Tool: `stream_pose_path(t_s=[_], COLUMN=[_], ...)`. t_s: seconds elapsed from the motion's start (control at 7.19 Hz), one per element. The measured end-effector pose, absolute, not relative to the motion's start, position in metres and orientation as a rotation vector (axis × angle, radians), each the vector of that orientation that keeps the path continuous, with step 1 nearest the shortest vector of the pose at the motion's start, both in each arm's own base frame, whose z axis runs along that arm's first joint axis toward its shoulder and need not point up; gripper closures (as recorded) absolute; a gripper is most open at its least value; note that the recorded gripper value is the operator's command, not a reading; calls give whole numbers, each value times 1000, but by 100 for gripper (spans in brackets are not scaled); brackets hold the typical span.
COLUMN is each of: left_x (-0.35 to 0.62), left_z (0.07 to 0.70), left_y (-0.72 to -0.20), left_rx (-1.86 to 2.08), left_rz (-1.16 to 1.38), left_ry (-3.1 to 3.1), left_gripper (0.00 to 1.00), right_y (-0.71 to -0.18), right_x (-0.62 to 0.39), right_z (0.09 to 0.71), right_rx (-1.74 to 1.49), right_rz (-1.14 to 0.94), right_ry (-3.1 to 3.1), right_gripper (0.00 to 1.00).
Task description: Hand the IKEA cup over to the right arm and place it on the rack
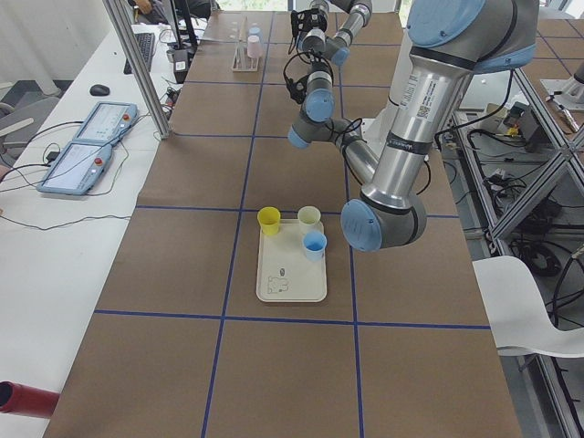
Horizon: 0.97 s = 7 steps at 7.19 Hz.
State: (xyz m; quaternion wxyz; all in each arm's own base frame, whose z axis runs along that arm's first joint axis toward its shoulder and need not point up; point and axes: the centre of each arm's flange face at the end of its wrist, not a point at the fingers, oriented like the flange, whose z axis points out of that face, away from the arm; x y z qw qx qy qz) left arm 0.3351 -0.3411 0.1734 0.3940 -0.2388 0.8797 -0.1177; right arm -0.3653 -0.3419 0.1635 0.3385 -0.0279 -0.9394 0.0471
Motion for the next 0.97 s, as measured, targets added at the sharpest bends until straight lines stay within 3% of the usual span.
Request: stream_pose_path(t_s=[0.28, 0.42, 0.56, 0.7, 0.83, 0.97], left_x=[341, 344, 346, 346, 346, 346], left_z=[168, 169, 171, 171, 171, 171], left_y=[-341, -342, -343, -343, -343, -343], left_rx=[-610, -608, -606, -604, -602, -599], left_rz=[-297, -301, -304, -303, -300, -298], left_ry=[2239, 2235, 2232, 2232, 2233, 2235], left_gripper=[100, 100, 100, 93, 41, 1], right_y=[-341, -340, -340, -340, -341, -341], right_x=[-366, -366, -366, -365, -365, -364], right_z=[163, 162, 162, 163, 165, 167], right_rx=[-77, -76, -76, -77, -74, -70], right_rz=[120, 120, 120, 120, 121, 123], right_ry=[-2448, -2449, -2450, -2449, -2448, -2444], right_gripper=[2, 15, 74, 93, 100, 100])
